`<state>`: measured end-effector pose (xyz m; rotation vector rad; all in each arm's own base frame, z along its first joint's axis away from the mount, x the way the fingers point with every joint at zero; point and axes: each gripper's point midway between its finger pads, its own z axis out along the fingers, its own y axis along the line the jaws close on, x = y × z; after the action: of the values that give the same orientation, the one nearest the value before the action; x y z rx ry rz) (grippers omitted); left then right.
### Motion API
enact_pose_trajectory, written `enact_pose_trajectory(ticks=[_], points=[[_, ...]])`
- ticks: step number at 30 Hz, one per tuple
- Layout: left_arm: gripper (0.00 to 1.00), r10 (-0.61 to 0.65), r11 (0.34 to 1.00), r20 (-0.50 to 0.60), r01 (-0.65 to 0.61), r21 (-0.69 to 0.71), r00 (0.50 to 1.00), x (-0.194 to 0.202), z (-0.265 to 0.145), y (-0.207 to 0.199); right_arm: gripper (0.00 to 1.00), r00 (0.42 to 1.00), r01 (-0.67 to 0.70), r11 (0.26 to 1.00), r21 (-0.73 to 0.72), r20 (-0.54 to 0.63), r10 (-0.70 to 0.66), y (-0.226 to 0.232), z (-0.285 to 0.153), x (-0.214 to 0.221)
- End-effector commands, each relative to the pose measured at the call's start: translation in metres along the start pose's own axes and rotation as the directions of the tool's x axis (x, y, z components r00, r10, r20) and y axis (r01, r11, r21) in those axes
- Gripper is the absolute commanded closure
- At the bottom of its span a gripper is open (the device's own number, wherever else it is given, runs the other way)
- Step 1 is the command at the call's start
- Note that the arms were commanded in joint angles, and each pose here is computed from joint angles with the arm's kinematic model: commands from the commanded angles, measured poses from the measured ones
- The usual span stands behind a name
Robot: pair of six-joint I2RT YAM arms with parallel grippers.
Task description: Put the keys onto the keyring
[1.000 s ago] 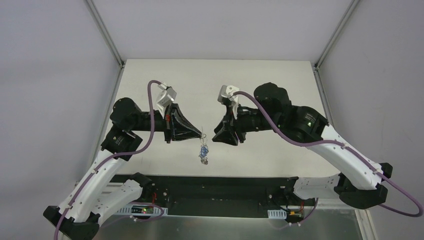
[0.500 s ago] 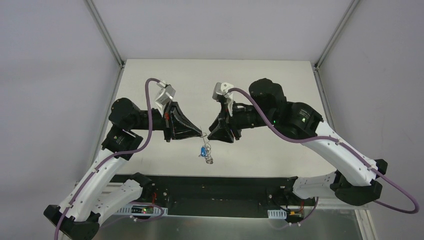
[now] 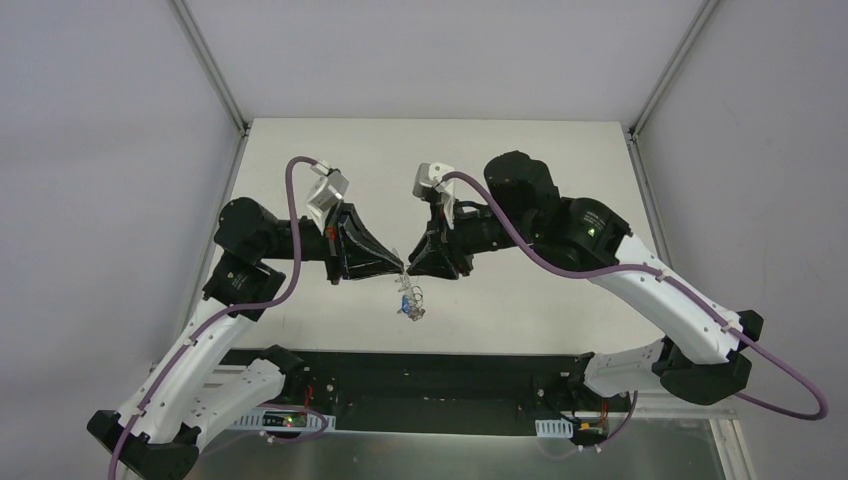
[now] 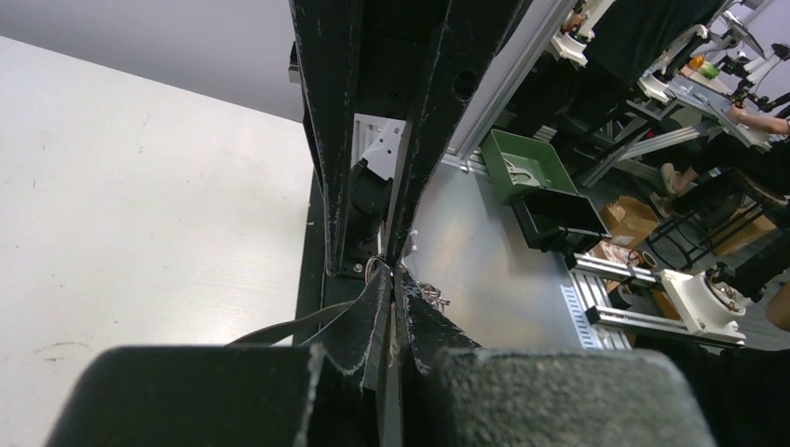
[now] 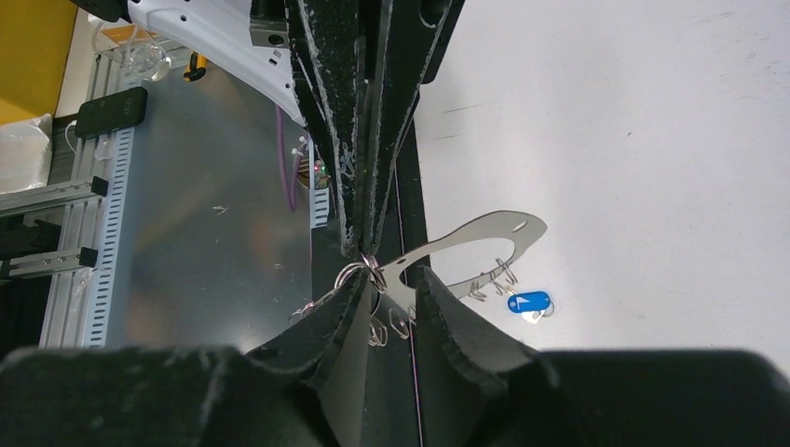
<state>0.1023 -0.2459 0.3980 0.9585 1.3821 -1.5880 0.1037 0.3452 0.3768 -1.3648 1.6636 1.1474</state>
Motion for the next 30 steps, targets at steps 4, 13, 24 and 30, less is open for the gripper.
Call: enact_pose_trajectory(ticks=[4, 13, 24, 30], points=[[1.0, 0.099, 0.994, 0.042, -0.101, 0.051, 0.994, -0.017, -0.002, -0.023, 1.0, 0.997, 0.053, 0.998, -0.044, 0.064, -0.05, 0.011, -0.007, -0.021], [1.0, 0.062, 0.998, 0.017, -0.062, -0.001, 0.998, -0.008, -0.003, -0.011, 1.0, 0.993, 0.057, 0.996, -0.073, 0.104, -0.049, 0.023, -0.018, -0.028], [0.68, 0.029, 0.996, -0.049, -0.032, -0.078, 0.998, 0.003, -0.007, 0.0, 1.0, 0.998, -0.033, 0.998, -0.053, 0.057, 0.036, 0.022, -0.02, -0.027], [0.61, 0.046, 0.992, -0.047, -0.051, -0.113, 0.998, 0.001, -0.008, 0.006, 1.0, 0.995, -0.09, 0.995, -0.038, 0.028, 0.091, 0.018, -0.015, -0.026]])
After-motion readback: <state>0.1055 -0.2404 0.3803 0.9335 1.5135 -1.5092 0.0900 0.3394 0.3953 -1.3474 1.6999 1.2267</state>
